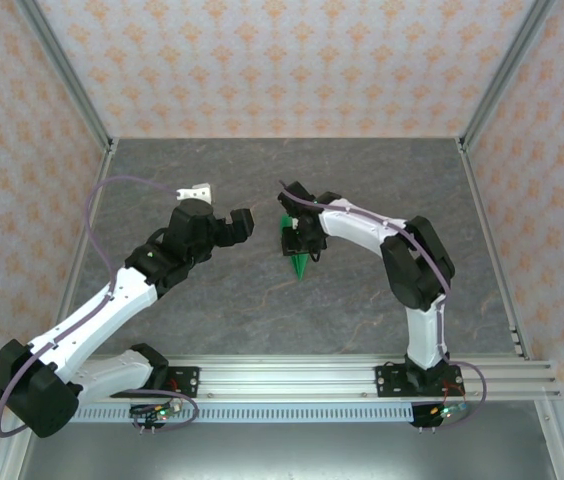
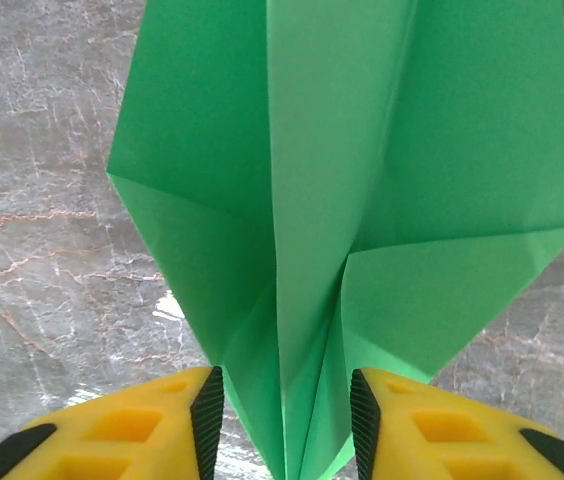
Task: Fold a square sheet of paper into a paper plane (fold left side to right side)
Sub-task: Pick up the paper plane at the center of the table.
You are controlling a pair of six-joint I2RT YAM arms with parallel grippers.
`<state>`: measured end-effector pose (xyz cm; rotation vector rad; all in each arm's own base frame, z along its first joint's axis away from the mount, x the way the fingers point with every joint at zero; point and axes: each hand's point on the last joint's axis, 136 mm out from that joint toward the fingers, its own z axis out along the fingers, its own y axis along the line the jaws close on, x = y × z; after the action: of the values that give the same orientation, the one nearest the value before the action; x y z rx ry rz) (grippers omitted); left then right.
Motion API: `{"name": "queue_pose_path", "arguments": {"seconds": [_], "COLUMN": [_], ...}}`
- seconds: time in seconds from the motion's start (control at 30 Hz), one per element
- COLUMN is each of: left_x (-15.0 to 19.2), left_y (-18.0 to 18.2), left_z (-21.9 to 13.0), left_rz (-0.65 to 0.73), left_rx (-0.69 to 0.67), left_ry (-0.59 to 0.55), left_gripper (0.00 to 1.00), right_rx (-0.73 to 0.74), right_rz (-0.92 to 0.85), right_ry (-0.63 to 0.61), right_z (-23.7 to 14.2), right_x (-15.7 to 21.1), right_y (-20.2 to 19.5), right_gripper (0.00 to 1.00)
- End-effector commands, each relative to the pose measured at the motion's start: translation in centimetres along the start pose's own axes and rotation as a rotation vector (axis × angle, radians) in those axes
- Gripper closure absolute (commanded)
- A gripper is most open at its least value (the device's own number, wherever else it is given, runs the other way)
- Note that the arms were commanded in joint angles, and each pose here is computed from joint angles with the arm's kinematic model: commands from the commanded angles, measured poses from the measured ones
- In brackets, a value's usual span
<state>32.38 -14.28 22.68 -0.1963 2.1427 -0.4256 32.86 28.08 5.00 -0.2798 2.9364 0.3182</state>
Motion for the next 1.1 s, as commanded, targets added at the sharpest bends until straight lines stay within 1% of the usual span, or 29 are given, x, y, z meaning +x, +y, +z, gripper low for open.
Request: {"name": "queue_pose_path", "arguments": {"seconds": [0.0, 0.17, 0.33, 0.43, 0.53, 0.6, 0.8, 0.93, 1.07], "left_x": [-0.5, -0.4, -0.5, -0.6, -0.7, -0.8, -0.9, -0.6, -0.4], "left_y": [0.4, 0.5, 0.6, 0.7, 0.7, 0.7, 0.9, 1.0, 1.0], "left_z": [-0.4, -0.3, -0.4, -0.6, -1.0, -1.3, -1.9, -2.0, -2.0], "left_rz": [0.012, 0.011, 0.015, 0.016, 0.021, 0.024, 0.026, 0.03, 0.035], "left_rx": [-0.015, -0.021, -0.027, -0.03, -0.031, -0.03, -0.032, -0.031, -0.023], "left_ry": [-0.021, -0.02, -0.018, -0.021, -0.024, -0.027, -0.035, -0.029, -0.021], "left_gripper": [0.0, 0.0, 0.0, 0.0, 0.0, 0.0, 0.0, 0.0, 0.0], "right_rx": [0.054, 0.06, 0.073, 0.085, 0.107, 0.107, 0.146, 0.165, 0.18], "right_rz": [-0.013, -0.014, -0.019, -0.018, -0.015, 0.009, 0.046, 0.085, 0.115], "right_ry": [0.014, 0.014, 0.03, 0.046, 0.029, 0.005, -0.037, -0.039, -0.026], "right_z": [0.2, 0.8, 1.6, 2.0, 1.0, 0.0, -1.7, -0.9, 0.2], "right_x": [0.1, -0.2, -0.1, 0.0, -1.1, -2.5, -6.7, -9.3, -11.0], "right_y": [-0.6, -0.5, -0.6, -0.8, -1.2, -1.9, -4.3, -6.1, -7.2], "right_gripper": [0.61, 0.7, 0.75, 0.83, 0.9, 0.93, 0.94, 0.94, 0.94]}}
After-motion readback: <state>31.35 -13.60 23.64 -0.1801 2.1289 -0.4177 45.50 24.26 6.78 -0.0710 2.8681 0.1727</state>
